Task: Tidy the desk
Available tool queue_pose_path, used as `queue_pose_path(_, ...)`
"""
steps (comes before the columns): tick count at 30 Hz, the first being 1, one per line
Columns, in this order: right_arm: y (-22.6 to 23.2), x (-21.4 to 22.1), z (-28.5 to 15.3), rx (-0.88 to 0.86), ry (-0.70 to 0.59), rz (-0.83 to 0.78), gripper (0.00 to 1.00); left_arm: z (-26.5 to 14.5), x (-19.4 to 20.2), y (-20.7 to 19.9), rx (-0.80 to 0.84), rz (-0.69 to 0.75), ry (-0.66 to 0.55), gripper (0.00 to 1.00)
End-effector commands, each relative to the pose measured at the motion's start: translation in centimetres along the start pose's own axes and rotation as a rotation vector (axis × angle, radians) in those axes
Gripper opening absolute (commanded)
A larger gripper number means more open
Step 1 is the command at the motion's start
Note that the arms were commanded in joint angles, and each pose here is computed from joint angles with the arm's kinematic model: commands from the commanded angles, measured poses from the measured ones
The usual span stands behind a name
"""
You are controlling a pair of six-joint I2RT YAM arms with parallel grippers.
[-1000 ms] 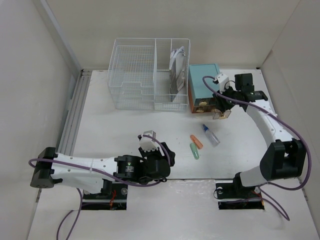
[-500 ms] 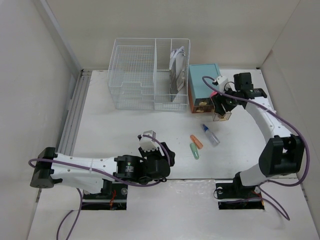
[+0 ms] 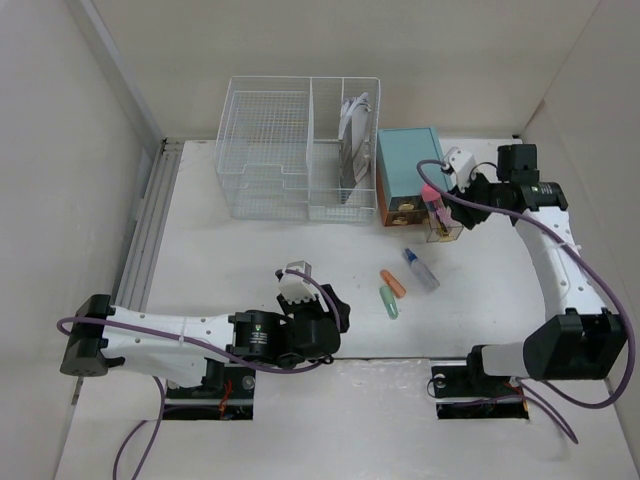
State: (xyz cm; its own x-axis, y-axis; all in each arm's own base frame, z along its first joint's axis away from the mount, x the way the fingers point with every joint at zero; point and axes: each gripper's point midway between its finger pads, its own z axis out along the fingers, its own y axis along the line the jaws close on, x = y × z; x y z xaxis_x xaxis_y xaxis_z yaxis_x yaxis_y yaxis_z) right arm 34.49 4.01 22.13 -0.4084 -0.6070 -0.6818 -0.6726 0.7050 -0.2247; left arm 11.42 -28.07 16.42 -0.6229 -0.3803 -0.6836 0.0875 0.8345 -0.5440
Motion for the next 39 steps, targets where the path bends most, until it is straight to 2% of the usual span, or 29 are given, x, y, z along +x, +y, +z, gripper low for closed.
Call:
queue_pose_path(1,0.7,1.7,-0.9,-0.099,0.026,-0.254,0.55,-0.1,-0.2,0.6,0.002,0.001,-0.015,0.63)
queue_pose_path(2,1.5,2.8,-0.8,-0.155,0.044,-0.274,0.50,-0.1,-0.3,0.4,0.008,-0.006,-0.016,0.63)
queue_pose_path(5,1.7,4.0,-0.6,-0.214,0.044,-0.391,0.46,0.0,-0.1,0.5,0.008,-0.006,-0.016,0.63)
queue_pose_path(8,2.6,5.0,-0.1,-0.302,0.032,-0.422,0.45,0.0,-0.1,0.5,0.008,-0.006,-0.016,0.63)
queue_pose_path(18,3.1,5.5,2.5,-0.424,-0.017,-0.373,0.42,-0.1,0.1,1.3,0.010,-0.006,-0.007,0.63)
queue_pose_path(23,2.7,5.6,3.4,-0.438,-0.020,-0.363,0.36,-0.1,0.1,1.2,0.010,-0.015,-0.007,0.63)
queue_pose_path(26,2.9,6.1,3.7,-0.440,-0.008,-0.361,0.29,-0.1,0.1,1.2,0.010,-0.015,-0.007,0.63)
queue_pose_path(29,3.1,6.6,3.2,-0.431,0.010,-0.367,0.14,-0.1,0.1,1.2,0.010,-0.015,-0.007,0.63)
queue_pose_path(30,3.3,6.6,2.8,-0.424,0.007,-0.372,0.05,-0.1,0.1,1.2,0.010,-0.015,-0.007,0.63)
queue_pose_path(31,3.2,6.5,2.6,-0.413,0.013,-0.380,0.02,-0.1,0.1,1.2,0.010,-0.015,-0.007,0.63)
queue_pose_path(39,5.2,7.5,0.4,-0.412,0.029,-0.407,0.00,0.0,0.2,1.0,0.016,-0.005,-0.008,0.63)
